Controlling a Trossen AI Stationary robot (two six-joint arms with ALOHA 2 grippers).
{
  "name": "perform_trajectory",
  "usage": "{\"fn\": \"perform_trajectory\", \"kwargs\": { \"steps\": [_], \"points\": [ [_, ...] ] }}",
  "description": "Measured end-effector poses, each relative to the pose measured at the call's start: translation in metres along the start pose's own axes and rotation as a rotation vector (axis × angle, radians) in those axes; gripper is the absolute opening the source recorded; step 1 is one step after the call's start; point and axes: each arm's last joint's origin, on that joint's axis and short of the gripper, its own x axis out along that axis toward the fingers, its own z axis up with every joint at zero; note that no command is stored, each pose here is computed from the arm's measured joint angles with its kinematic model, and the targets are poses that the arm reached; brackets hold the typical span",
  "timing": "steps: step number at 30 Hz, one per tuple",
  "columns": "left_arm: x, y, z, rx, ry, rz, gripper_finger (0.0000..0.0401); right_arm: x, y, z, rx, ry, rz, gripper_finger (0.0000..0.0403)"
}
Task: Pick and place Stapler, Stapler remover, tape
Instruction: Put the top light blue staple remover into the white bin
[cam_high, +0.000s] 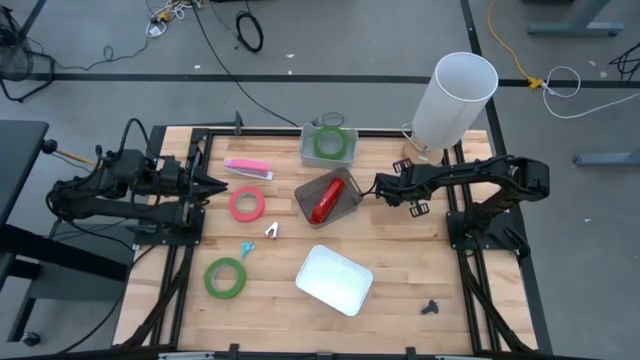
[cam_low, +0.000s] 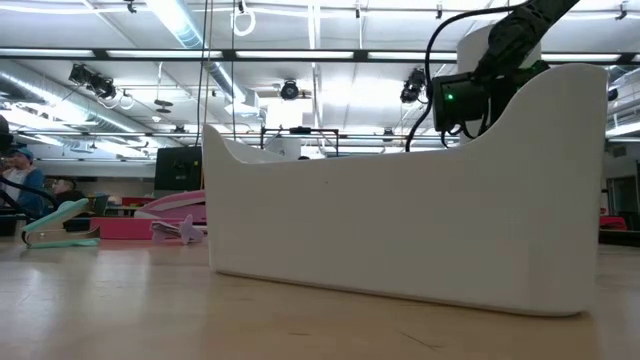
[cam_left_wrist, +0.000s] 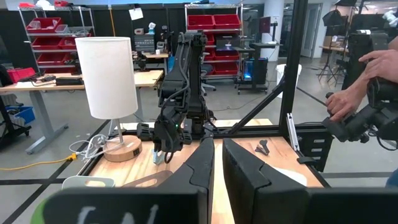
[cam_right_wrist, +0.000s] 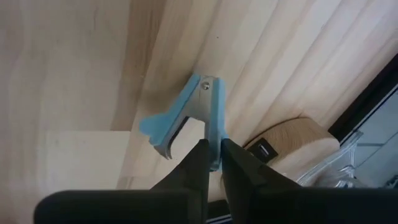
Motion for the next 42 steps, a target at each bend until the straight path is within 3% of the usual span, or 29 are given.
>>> {"fn": "perform_trajectory", "kwargs": {
  "steps": [10,21,31,37,42],
  "points": [
    [0.000,0.000,0.000,0.000,0.000,0.000,0.0034,-0.014,-0.014,0.007,0.061,-0.052,-0.035,0.0004],
    [0.000,0.000,0.000,0.000,0.000,0.000,0.0034,-0.014,-0.014,0.006,0.059,-0.049,-0.032,0.0005],
    [0.000,0.000,0.000,0.000,-0.001,0.000,0.0034,-0.009,-0.012,-0.005,0.105,-0.039,0.178,0.0078],
    [0.000,0.000,0.000,0.000,0.000,0.000,0.0034,-0.008,-0.015,-0.003,0.130,-0.077,0.180,0.0134],
    [0.000,0.000,0.000,0.000,0.000,0.000,0.0034,-0.006,-0.018,-0.003,0.148,-0.077,0.155,0.0157]
  ]
}}
